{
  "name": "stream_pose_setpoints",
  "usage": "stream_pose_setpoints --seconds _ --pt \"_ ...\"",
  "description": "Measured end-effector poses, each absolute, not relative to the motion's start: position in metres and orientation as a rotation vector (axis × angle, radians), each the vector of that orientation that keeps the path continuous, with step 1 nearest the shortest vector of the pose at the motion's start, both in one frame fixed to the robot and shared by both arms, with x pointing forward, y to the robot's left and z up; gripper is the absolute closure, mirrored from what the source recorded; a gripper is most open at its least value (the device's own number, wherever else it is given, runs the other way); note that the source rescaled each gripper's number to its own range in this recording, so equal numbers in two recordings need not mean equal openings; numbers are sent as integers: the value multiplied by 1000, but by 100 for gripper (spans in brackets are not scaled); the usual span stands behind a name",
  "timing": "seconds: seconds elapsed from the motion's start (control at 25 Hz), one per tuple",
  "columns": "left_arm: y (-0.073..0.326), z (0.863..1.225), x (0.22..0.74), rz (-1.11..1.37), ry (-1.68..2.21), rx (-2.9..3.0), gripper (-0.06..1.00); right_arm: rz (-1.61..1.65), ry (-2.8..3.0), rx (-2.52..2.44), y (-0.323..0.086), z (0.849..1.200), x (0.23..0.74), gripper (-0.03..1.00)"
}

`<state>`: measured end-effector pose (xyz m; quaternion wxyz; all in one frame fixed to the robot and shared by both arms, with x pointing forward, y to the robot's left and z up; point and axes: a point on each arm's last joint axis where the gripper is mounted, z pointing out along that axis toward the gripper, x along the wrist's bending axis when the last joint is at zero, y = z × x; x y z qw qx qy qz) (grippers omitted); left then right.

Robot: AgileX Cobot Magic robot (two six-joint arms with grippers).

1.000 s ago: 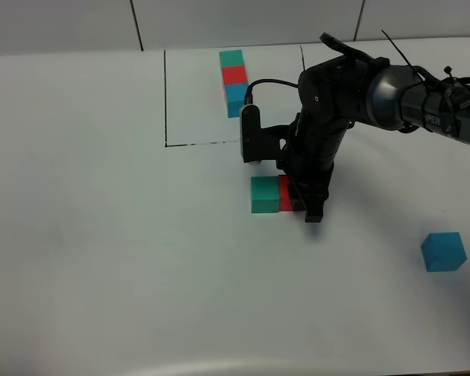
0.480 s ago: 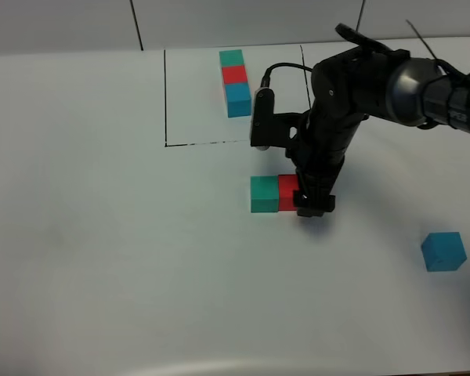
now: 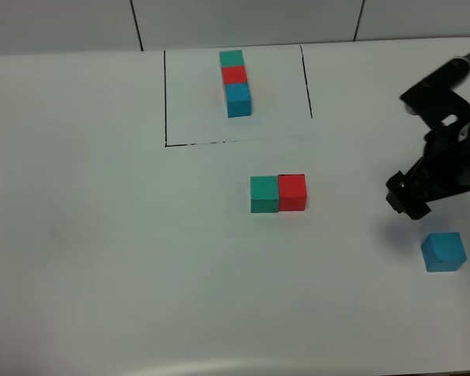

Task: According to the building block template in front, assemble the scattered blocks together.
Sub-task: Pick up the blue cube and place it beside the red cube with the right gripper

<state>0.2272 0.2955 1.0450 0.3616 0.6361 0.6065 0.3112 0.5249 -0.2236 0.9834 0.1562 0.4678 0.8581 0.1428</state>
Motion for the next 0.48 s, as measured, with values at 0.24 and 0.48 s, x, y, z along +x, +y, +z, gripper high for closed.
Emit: stream_pose_setpoints --seconds 0.24,0.48 --pt "296 1045 227 802 1562 1639 64 346 2356 1675 -250 973 502 15" --pt "296 1045 227 802 1562 1639 64 369 2317 1798 -249 971 501 18"
